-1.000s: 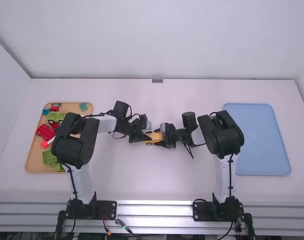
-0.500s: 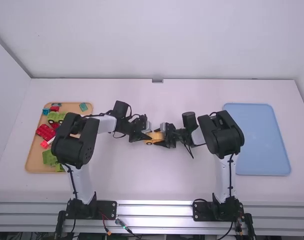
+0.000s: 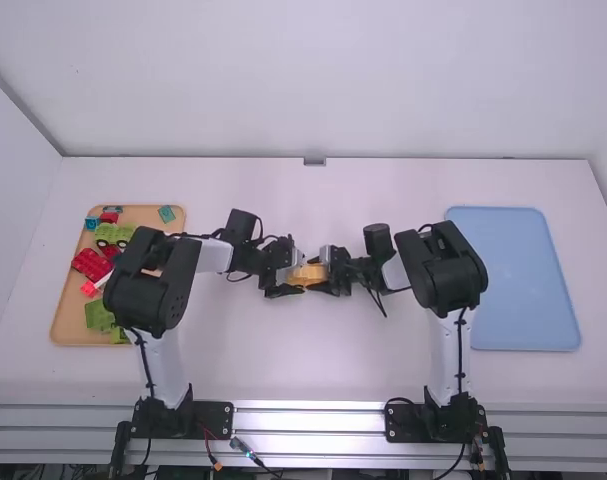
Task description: Assemble lego blocks to make yellow taxi
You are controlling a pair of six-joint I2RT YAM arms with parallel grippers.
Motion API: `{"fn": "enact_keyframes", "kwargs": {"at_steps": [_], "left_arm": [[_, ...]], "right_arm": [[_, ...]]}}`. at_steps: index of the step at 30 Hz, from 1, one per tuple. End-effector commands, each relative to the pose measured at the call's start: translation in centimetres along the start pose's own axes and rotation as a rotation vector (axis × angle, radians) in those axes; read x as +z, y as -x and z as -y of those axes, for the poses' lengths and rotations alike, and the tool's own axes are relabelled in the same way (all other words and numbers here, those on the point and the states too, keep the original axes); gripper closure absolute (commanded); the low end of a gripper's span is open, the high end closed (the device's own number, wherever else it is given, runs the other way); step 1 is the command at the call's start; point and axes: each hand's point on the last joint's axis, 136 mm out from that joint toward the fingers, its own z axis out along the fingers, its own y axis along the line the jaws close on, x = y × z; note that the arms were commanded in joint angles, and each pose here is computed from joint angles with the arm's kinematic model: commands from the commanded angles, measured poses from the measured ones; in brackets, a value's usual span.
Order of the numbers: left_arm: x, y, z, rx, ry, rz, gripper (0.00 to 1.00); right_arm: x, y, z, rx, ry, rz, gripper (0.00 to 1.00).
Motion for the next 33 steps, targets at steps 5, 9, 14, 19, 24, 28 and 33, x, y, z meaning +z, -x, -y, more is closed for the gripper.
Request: {"fn": "enact_keyframes", "kwargs": {"at_steps": [5,9,14,19,24,28,33], "left_arm": [[-1.6,1.8,-1.6,-0.111,0.027,0.023,0.02],[-2.1,3.4,-1.9,-0.110,0.011,0.057,0.13],[-2.1,3.8,-1.7,-0.125,-0.006,0.072,0.98],[-1.8,2.6,-1.9,-0.197,0.023,0.004,0.98],[-1.3,1.4,-0.9,-0.201,0.021,-0.031,0.98],[-1.2,-0.2,0.1,-0.224,0.024,-0.068,0.98],[-0.9,-1.7,1.3,-0.250,0.028,-0.099,0.98]], "right_arm": [[0.3,-0.9,-0.5,0.027,0.006,-0.017,0.60],[0.2,-0.9,-0.5,0.027,0.004,-0.018,0.60],[0.3,-0.9,-0.6,0.027,0.007,-0.018,0.60],[0.2,-0.9,-0.5,0.027,0.004,-0.018,0.60],[0.2,-0.9,-0.5,0.028,0.006,-0.018,0.60],[0.3,-0.8,-0.5,0.025,0.006,-0.017,0.60],[0.3,-0.7,-0.2,0.027,0.006,-0.014,0.60]]}}
